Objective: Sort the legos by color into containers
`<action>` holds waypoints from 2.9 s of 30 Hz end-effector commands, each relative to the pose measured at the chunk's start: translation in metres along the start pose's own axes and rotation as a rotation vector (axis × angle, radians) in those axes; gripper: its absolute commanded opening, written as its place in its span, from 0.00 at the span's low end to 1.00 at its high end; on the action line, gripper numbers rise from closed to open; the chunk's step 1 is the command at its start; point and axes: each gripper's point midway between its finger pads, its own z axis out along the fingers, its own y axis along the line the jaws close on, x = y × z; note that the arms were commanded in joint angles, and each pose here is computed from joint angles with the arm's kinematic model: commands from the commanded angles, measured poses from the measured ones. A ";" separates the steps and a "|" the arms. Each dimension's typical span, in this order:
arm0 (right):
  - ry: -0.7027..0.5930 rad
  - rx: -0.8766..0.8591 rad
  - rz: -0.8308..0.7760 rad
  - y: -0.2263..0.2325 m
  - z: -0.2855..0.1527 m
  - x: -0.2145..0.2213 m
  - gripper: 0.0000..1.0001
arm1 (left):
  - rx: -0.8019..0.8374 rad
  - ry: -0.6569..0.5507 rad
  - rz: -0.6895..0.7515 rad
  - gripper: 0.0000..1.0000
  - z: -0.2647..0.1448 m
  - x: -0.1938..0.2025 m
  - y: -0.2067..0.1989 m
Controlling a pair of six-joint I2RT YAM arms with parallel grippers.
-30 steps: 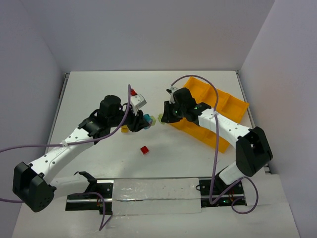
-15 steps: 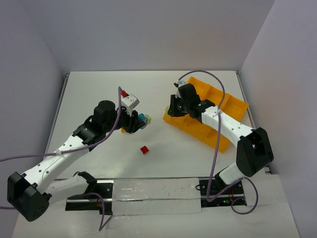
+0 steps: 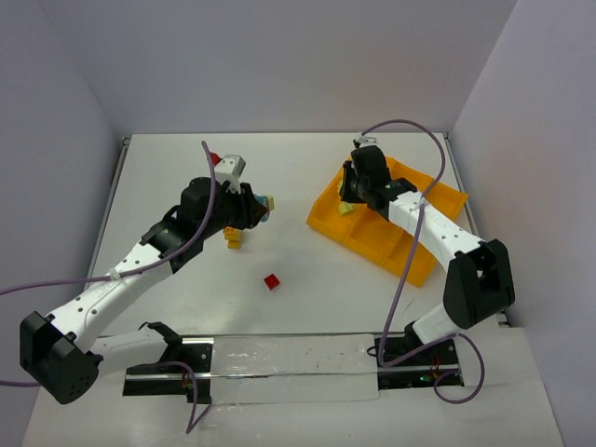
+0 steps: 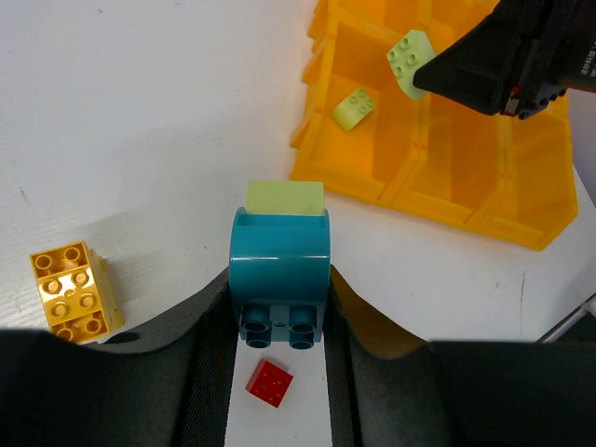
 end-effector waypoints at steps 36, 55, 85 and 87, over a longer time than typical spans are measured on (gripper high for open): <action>-0.151 -1.177 -0.337 0.144 -0.215 -0.014 0.97 | 0.936 0.040 -0.014 0.00 -0.072 -0.040 -0.100; -0.067 -1.326 -0.342 0.183 -0.222 -0.003 0.99 | 0.937 0.020 0.005 0.00 -0.075 -0.046 -0.102; -0.027 -1.396 -0.315 0.200 -0.221 0.003 0.00 | 0.864 0.042 0.016 0.00 -0.070 -0.036 -0.092; -0.040 -1.323 -0.295 0.197 -0.210 0.002 0.00 | 0.855 0.046 0.018 0.00 -0.069 -0.034 -0.091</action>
